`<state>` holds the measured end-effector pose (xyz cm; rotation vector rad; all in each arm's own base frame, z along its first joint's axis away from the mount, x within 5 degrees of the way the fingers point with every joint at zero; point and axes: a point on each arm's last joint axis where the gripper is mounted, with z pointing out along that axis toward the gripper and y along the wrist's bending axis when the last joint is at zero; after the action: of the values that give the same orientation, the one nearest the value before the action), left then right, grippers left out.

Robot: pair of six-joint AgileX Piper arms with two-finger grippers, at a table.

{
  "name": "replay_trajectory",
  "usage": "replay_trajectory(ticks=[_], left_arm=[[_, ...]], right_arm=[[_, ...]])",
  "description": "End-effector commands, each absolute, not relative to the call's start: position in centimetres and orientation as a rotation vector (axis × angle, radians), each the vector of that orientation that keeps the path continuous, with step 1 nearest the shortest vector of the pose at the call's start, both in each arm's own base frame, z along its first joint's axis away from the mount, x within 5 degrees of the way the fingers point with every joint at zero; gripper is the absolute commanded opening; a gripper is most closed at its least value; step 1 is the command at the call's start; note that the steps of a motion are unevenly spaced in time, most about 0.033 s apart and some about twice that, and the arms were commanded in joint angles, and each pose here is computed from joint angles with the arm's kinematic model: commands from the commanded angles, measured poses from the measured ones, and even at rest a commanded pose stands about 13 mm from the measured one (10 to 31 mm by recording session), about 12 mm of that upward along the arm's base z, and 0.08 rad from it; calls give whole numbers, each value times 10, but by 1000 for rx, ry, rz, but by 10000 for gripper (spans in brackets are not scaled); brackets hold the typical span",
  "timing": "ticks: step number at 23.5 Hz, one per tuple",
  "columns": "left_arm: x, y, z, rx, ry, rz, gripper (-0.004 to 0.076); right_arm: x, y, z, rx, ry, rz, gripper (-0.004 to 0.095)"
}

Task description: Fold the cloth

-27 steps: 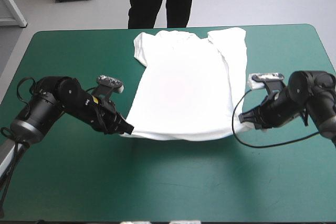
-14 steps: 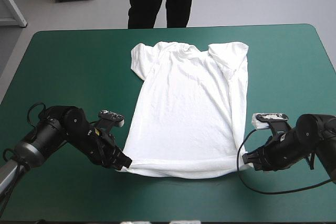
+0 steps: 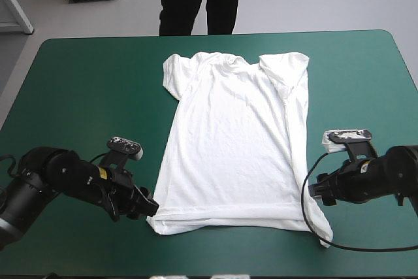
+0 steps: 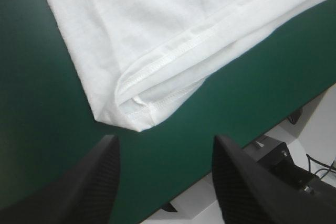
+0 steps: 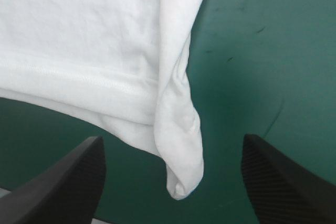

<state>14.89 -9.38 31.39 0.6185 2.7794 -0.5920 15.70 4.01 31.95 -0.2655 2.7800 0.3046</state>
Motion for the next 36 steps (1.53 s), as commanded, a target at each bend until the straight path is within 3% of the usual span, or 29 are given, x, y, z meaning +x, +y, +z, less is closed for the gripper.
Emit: replay_trajectory(ticks=[1, 5, 15, 24, 32, 34, 36], left_arm=[[124, -94, 330, 677, 2752, -624, 402], [120, -101, 301, 815, 2846, -491, 402], [162, -116, 241, 881, 2904, -294, 403], [179, -127, 219, 863, 2926, -294, 403], [184, -132, 196, 891, 3045, -285, 400], [184, -135, 193, 904, 3058, -325, 358], [184, -136, 192, 904, 3064, -355, 263]], right_arm=[[139, 36, 350, -245, 2650, 280, 689], [113, 32, 363, -222, 2547, 284, 689], [107, 30, 358, -210, 2550, 277, 689], [108, 25, 344, -320, 2584, 157, 689], [107, 29, 330, -422, 2613, 192, 689], [107, 30, 327, -460, 2617, 188, 689], [106, 31, 321, -498, 2633, 180, 689]])
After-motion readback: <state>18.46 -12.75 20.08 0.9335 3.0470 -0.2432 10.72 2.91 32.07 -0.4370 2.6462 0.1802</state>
